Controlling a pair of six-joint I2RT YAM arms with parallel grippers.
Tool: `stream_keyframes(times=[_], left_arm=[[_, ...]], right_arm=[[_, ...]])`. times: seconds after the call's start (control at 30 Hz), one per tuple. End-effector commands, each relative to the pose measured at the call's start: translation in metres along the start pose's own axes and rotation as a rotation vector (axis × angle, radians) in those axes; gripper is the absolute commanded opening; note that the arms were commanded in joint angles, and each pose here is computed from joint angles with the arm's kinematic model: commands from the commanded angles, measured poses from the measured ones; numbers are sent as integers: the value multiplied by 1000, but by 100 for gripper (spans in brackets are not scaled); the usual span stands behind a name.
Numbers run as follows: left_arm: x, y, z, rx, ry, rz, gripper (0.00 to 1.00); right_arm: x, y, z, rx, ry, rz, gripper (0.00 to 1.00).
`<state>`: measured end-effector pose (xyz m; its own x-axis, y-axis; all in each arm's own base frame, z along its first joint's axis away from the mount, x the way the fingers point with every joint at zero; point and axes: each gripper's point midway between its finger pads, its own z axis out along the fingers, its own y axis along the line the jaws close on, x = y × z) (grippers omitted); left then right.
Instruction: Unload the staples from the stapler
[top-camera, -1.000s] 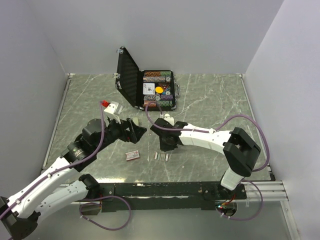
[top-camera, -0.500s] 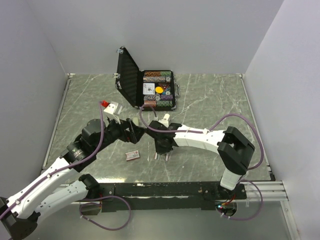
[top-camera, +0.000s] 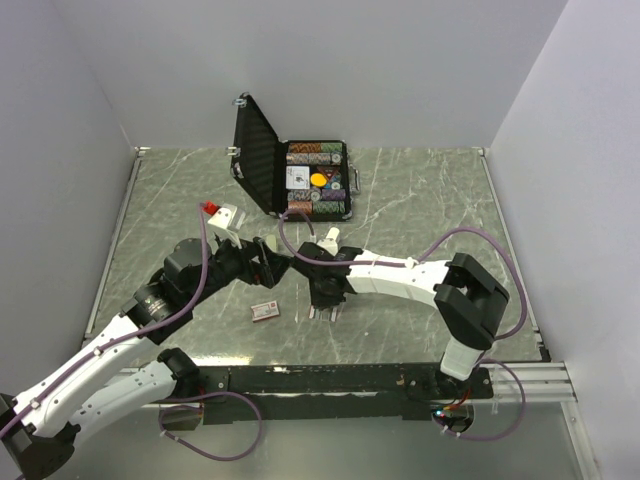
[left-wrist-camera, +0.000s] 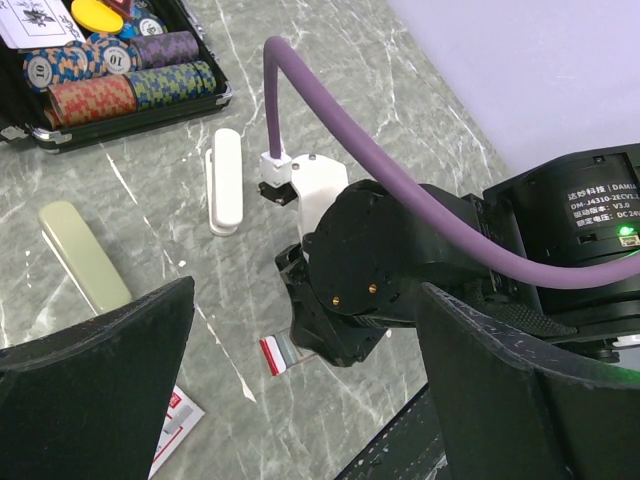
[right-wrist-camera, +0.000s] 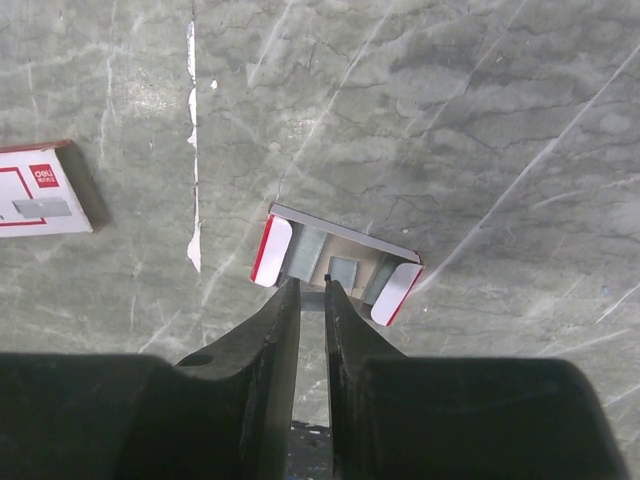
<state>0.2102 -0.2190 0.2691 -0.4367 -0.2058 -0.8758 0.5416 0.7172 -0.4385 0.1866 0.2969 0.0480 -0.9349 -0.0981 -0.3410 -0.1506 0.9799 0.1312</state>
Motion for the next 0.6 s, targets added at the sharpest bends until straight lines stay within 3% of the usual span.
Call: stream_keyframes(times=[0.0,0.57], left_arm=[[-1,-5,-2,23,-10,-3,96],[1,-2,1,12,-3,-3,97]], right_arm=[[6,-4,7,35,18,7,20],[6,-14,18,84,21,12,22]])
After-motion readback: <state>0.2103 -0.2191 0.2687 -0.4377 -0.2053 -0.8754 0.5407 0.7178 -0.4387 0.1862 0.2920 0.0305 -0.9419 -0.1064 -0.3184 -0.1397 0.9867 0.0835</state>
